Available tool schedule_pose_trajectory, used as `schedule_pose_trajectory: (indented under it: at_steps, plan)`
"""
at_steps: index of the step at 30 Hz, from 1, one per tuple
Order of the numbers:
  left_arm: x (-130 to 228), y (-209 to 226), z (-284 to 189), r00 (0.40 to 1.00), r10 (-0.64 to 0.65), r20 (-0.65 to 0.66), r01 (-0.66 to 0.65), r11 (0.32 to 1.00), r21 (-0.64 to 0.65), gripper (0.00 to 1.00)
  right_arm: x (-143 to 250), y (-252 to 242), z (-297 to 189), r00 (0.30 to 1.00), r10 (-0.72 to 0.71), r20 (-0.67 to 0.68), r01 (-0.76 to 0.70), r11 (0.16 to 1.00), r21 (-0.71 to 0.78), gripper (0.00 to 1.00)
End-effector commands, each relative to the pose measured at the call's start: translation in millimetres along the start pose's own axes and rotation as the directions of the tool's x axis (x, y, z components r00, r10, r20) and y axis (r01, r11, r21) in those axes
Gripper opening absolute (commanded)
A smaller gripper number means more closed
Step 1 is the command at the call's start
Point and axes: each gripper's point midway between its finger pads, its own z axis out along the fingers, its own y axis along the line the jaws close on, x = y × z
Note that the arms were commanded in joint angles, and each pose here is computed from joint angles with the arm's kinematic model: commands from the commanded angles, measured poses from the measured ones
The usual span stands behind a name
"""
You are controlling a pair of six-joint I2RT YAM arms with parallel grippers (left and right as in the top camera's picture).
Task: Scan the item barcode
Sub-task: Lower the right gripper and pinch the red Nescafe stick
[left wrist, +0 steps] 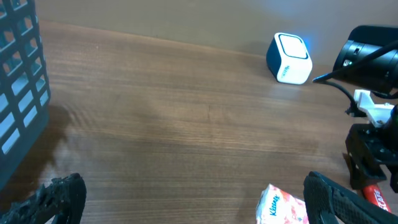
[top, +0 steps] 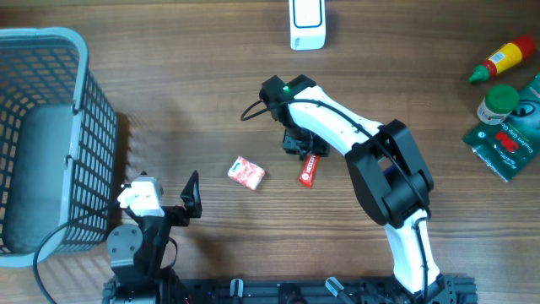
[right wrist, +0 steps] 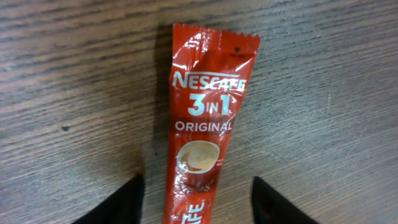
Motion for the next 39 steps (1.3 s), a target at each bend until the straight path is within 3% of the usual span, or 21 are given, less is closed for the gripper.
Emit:
schedule_pose_trajectory:
  at_steps: [1,6,11,19,21,22,23,25,28,33,39]
  plan:
    - [3,1,1,1.0,0.02,-0.003,-0.02,1.0,-0.003,1.0,9,-8,21,0.999,-0.017,-0.038,0.02,0.998,0.064,0.52]
    - [3,1,1,1.0,0.02,-0.003,-0.02,1.0,-0.003,1.0,34,-16,54,0.992,-0.07,-0.108,0.078,0.994,0.071,0.52]
    - [3,1,1,1.0,0.02,-0.003,-0.02,1.0,-0.003,1.0,50,-30,64,0.975,-0.112,-0.191,0.128,0.989,0.075,0.05]
    - [3,1,1,1.0,0.02,-0.003,-0.02,1.0,-0.003,1.0,52,9,35,0.892,-0.382,-0.242,0.324,0.913,-0.248,0.04]
    - [3,1,1,1.0,0.02,-0.003,-0.02,1.0,-0.003,1.0,55,31,4,0.844,-0.494,-0.209,0.365,0.814,-0.451,0.04]
    - [3,1,1,1.0,0.02,-0.003,-0.02,1.0,-0.003,1.0,59,45,-17,0.801,-0.581,-0.147,0.402,0.702,-0.587,0.04]
    - [3,1,1,1.0,0.02,-0.003,-0.02,1.0,-0.003,1.0,66,62,-48,0.738,-0.675,-0.017,0.443,0.503,-0.742,0.04]
    - [3,1,1,1.0,0.02,-0.003,-0.02,1.0,-0.003,1.0,74,73,-92,0.687,-0.708,0.164,0.444,0.229,-0.866,0.04]
    - [3,1,1,1.0,0.02,-0.003,-0.02,1.0,-0.003,1.0,71,73,-107,0.699,-0.686,0.201,0.408,0.152,-0.9,0.04]
    - [3,1,1,1.0,0.02,-0.003,-0.02,1.0,-0.003,1.0,82,71,-155,0.653,-0.613,0.445,0.398,-0.222,-0.89,0.04]
    - [3,1,1,1.0,0.02,-0.003,-0.02,1.0,-0.003,1.0,83,71,-178,0.648,-0.517,0.559,0.411,-0.38,-0.828,0.04]
